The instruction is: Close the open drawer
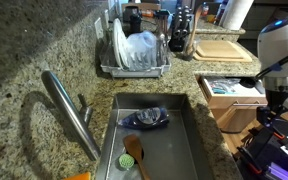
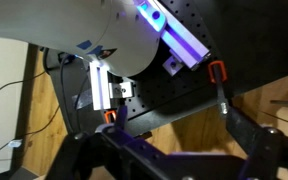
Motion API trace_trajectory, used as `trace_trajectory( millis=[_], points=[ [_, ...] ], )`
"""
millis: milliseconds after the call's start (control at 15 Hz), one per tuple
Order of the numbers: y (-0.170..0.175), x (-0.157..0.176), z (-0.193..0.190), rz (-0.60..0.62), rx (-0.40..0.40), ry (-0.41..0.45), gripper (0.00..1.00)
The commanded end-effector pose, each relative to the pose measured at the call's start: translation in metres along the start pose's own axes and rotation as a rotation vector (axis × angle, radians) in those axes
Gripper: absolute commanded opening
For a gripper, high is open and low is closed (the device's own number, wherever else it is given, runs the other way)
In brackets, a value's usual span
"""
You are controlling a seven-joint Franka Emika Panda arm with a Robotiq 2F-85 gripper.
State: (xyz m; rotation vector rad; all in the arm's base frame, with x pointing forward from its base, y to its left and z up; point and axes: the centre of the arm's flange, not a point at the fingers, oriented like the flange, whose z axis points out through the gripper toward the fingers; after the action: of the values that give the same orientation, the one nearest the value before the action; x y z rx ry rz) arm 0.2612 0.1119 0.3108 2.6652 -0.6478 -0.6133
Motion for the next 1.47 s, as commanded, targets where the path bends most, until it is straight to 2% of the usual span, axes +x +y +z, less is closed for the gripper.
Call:
trace_trajectory(
  millis=[0,67,267,333,400,533,667,867,933,1000,1200,1267,1400],
  points=[
    [0.016,-0.015,0.076,0.178,-0.066,-0.063,1.00],
    [-0.006,0.001,0.011,0.104,-0.047,-0.016,1.00],
    [-0.010,0.003,0.022,0.162,-0.075,-0.047,1.00],
    [-0.016,0.009,0.028,0.198,-0.128,-0.032,1.00],
    [-0.009,0.020,0.048,0.293,-0.171,-0.040,1.00],
    [0.027,0.029,0.077,0.396,-0.210,0.003,1.00],
    [0.062,0.037,0.085,0.500,-0.274,0.040,1.00],
    [0.086,0.054,0.103,0.663,-0.355,0.071,1.00],
    [0.081,0.061,0.096,0.716,-0.359,0.027,1.00],
    [0.057,0.075,0.053,0.643,-0.324,0.068,1.00],
    [0.061,0.080,0.063,0.704,-0.344,0.033,1.00],
    [0.061,0.088,0.080,0.814,-0.418,0.058,1.00],
    [0.075,0.097,0.110,0.931,-0.436,0.083,1.00]
  ],
)
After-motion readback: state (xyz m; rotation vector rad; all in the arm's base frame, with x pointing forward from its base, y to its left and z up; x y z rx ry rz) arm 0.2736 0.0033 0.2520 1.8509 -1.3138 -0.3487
